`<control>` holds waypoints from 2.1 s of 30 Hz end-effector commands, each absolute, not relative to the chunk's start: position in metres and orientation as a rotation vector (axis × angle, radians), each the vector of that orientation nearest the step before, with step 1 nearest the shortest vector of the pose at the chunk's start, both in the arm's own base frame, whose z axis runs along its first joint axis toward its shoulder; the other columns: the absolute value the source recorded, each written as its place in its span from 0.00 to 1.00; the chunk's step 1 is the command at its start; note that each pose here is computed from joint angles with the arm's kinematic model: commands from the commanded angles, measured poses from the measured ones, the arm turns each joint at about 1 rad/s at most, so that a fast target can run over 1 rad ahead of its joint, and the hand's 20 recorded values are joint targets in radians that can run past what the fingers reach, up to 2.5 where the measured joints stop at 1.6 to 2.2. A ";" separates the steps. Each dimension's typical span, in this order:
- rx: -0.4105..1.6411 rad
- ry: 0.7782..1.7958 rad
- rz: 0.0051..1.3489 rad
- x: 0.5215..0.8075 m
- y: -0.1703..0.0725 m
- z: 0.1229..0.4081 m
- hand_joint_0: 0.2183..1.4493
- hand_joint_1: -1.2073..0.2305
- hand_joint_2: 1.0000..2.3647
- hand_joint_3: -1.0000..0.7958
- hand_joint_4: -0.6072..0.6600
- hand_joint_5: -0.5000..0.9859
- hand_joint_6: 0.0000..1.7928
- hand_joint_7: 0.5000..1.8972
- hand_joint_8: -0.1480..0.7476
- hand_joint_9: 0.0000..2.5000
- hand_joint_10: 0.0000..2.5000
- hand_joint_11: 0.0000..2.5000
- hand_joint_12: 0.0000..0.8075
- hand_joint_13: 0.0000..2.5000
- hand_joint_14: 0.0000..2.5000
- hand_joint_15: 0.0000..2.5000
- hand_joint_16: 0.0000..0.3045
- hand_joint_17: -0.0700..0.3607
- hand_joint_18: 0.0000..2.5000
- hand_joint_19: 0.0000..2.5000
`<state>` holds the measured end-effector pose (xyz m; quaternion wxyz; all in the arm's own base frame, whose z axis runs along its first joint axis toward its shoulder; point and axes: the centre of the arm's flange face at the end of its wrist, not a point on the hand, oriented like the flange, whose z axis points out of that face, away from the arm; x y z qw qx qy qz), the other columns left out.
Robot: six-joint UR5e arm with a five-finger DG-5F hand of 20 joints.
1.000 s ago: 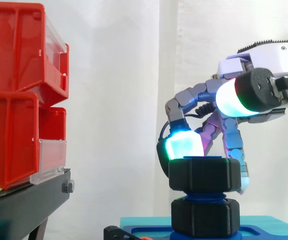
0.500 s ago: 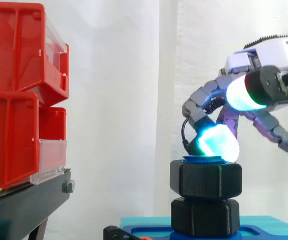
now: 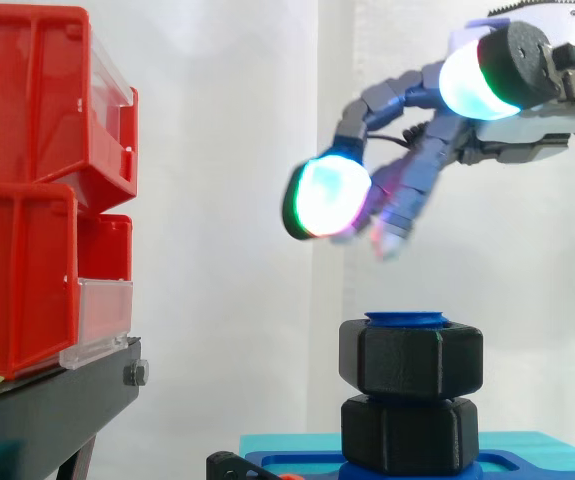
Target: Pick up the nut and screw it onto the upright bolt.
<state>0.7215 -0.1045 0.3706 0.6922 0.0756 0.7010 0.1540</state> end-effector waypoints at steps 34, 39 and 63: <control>0.152 1.603 0.445 0.742 -0.052 0.279 0.16 0.59 0.00 0.28 0.60 0.26 0.28 0.27 0.46 0.30 0.00 0.00 0.47 0.15 0.00 0.00 0.15 0.40 0.03 0.00; 0.155 1.604 0.443 0.742 -0.056 0.277 0.16 0.59 0.00 0.28 0.62 0.27 0.28 0.34 0.46 0.31 0.00 0.00 0.46 0.17 0.00 0.00 0.14 0.39 0.04 0.00; 0.144 1.584 0.449 0.744 -0.069 0.289 0.17 0.59 0.00 0.28 0.61 0.31 0.28 0.56 0.48 0.35 0.00 0.03 0.45 0.22 0.00 0.00 0.13 0.37 0.10 0.00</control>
